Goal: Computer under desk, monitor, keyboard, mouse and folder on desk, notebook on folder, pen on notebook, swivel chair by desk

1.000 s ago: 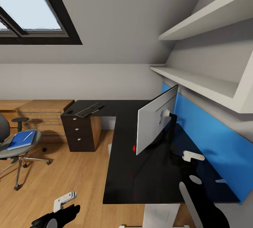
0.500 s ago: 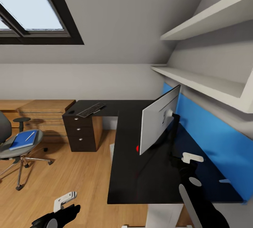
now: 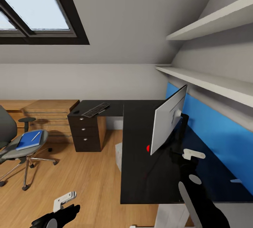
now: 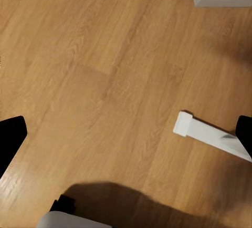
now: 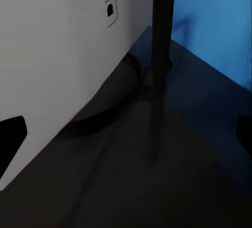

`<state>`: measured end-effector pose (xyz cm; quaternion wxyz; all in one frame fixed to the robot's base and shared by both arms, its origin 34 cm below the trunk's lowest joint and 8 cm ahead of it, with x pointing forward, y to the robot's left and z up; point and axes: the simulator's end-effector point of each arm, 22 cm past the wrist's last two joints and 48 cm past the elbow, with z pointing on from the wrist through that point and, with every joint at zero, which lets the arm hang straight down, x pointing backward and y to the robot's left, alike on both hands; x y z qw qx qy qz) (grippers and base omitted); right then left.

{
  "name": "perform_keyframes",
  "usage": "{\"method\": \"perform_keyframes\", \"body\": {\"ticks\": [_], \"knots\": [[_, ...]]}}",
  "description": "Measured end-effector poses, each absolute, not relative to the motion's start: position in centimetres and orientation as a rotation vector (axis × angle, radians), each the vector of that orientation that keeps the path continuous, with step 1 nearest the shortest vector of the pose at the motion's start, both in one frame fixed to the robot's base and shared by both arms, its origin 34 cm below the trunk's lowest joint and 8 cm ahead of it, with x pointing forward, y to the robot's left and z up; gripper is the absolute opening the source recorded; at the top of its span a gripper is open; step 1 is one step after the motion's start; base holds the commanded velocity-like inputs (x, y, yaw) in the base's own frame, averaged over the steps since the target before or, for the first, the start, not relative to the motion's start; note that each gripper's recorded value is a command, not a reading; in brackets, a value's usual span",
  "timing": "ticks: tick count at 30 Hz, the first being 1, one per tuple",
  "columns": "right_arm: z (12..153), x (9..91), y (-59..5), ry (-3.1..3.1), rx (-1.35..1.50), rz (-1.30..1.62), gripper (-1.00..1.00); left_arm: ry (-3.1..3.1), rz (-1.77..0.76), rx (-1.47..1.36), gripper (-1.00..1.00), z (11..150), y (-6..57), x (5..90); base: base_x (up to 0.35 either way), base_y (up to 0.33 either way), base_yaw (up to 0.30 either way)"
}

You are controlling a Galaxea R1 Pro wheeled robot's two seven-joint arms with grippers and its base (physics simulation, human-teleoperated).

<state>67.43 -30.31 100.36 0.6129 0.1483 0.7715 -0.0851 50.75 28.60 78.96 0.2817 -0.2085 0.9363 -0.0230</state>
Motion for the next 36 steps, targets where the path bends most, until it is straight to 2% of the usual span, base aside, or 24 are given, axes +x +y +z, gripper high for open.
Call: {"method": "perform_keyframes", "body": {"ticks": [3,12,36], "knots": [[102.7,67.4,-27.7,1.697,0.208,-0.32,1.0,2.511,-0.063,-0.559,1.0,78.9,28.5,50.7,0.0,0.008,0.0],[106.3,66.7,-23.5,1.517,0.066,-0.434,1.0,2.513,-0.065,-0.559,1.0,78.8,28.4,50.7,0.0,0.001,0.0],[105.2,69.0,-14.3,1.568,0.059,-0.265,1.0,2.515,-0.065,-0.559,1.0,78.8,28.4,50.6,0.0,0.0,0.0]]}}
